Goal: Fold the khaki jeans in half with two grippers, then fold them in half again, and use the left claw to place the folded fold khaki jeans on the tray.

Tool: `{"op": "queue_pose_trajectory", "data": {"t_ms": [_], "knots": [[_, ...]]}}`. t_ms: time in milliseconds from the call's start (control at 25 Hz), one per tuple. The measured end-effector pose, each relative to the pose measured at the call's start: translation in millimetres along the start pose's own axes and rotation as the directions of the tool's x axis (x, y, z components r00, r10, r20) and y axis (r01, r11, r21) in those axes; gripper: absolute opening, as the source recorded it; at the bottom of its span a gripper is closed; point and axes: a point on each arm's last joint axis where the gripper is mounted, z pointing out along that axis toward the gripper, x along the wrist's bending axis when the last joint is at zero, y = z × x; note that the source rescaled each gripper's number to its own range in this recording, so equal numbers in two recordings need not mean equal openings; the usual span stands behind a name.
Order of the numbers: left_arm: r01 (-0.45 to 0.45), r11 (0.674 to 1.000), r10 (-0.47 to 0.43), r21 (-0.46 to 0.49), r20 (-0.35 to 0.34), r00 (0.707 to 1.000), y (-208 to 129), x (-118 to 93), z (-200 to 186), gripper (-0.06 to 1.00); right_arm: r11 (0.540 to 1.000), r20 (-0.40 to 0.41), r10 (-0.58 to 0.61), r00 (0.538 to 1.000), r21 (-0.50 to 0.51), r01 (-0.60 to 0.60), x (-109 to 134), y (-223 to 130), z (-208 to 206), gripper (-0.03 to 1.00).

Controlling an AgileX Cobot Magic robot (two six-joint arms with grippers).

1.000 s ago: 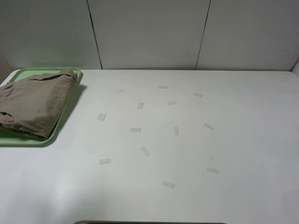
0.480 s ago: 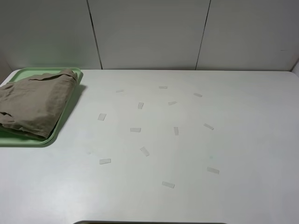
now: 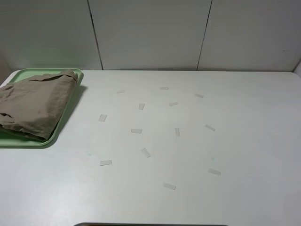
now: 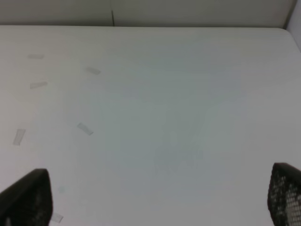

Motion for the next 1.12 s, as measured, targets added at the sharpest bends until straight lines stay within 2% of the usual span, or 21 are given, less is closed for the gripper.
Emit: {"op": "queue_pose_trajectory", "data": {"t_ms": [120,360,720,1120], "knots": [[0.008,1.000,-0.008,0.007,-0.026,1.000,-11.0,1.7,0.0,0.98,1.000,0.000,0.000,1.000,0.000,0.000,0.0,0.0,0.0,1.00],[0.015,0.999,-0.014,0.034,-0.026,1.000,-32.7,1.3,11.1,0.98,1.000,0.000,0.000,1.000,0.000,0.000,0.0,0.0,0.0,1.00],[0.017,0.999,-0.016,0.036,-0.022,1.000,-34.2,1.3,14.2,0.98,1.000,0.000,0.000,1.000,0.000,0.000,0.0,0.0,0.0,1.00],[-0.045,0.998,0.042,0.033,0.070,0.997,-34.5,2.4,13.7,0.97,1.000,0.000,0.000,1.000,0.000,0.000,0.0,0.0,0.0,1.00]]}}
